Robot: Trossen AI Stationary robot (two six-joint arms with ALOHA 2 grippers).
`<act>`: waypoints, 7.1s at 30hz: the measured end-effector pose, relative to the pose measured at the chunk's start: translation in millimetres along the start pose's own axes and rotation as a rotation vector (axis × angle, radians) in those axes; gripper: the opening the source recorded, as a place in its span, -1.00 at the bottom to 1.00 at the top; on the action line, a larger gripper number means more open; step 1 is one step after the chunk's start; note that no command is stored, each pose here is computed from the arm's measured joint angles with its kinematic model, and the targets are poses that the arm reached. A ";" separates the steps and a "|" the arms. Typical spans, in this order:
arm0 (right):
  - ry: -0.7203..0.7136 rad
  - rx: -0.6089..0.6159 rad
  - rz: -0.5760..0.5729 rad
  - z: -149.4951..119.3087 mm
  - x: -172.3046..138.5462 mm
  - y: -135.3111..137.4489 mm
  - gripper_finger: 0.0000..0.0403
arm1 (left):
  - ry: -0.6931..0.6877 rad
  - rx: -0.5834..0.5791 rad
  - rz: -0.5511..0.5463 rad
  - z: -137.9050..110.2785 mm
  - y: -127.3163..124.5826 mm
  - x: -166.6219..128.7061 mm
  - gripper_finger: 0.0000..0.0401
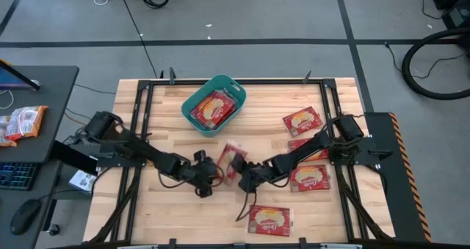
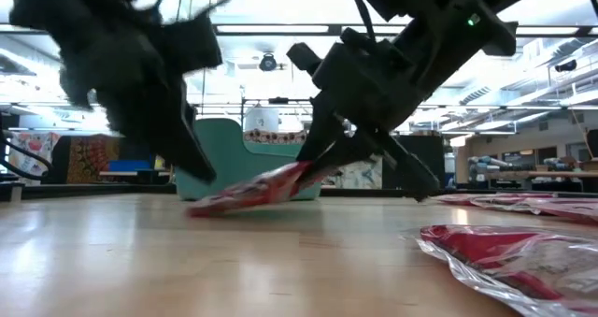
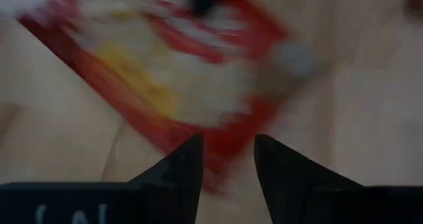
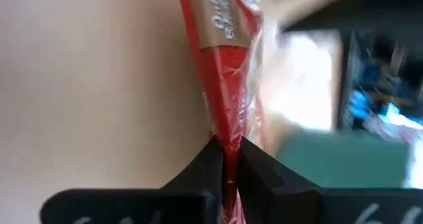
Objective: Sort popcorn bags into baskets
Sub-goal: Put the red popcorn pack into the blue bin
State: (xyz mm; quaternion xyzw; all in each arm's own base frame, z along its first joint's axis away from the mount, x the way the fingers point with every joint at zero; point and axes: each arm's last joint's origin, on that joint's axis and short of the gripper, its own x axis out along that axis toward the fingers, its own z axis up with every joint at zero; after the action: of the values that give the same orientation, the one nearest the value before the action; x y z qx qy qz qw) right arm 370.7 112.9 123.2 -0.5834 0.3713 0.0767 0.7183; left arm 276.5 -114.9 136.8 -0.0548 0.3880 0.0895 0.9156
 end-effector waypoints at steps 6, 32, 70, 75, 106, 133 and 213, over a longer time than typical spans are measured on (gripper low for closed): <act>0.178 -0.027 -0.075 -14.5 -17.1 -17.7 -0.89 | -0.078 -0.013 -0.013 14.9 1.5 -28.5 -0.30; 0.089 0.199 -0.293 -137.0 -2.5 -136.3 -0.83 | -0.174 -0.037 -0.069 27.6 -0.6 -49.5 -0.30; 0.435 0.701 0.229 -120.9 -57.9 -85.5 -0.38 | -0.129 -0.066 -0.052 23.3 1.4 -48.9 -0.29; 0.580 0.799 0.152 -139.2 -71.5 -54.4 -0.40 | -0.121 -0.061 -0.048 22.4 1.5 -48.9 -0.29; 0.698 1.576 0.355 -231.0 -59.4 15.0 -0.40 | -0.153 -0.076 -0.033 25.2 2.1 -48.8 -0.29; -0.051 0.444 0.303 -67.2 -109.4 18.1 -0.40 | -0.319 -0.134 -0.092 36.6 0.9 11.6 -0.29; 0.086 0.319 -0.078 -163.0 66.0 -150.4 -0.90 | -0.121 -0.092 -0.138 28.7 2.5 -53.7 -0.29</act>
State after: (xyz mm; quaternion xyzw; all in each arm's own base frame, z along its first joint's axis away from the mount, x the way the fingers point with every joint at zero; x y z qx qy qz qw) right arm 427.1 -100.6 192.4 -0.4789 0.3862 -0.0361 0.7876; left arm 259.5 -114.1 195.3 -0.1178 0.3228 0.0473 0.9379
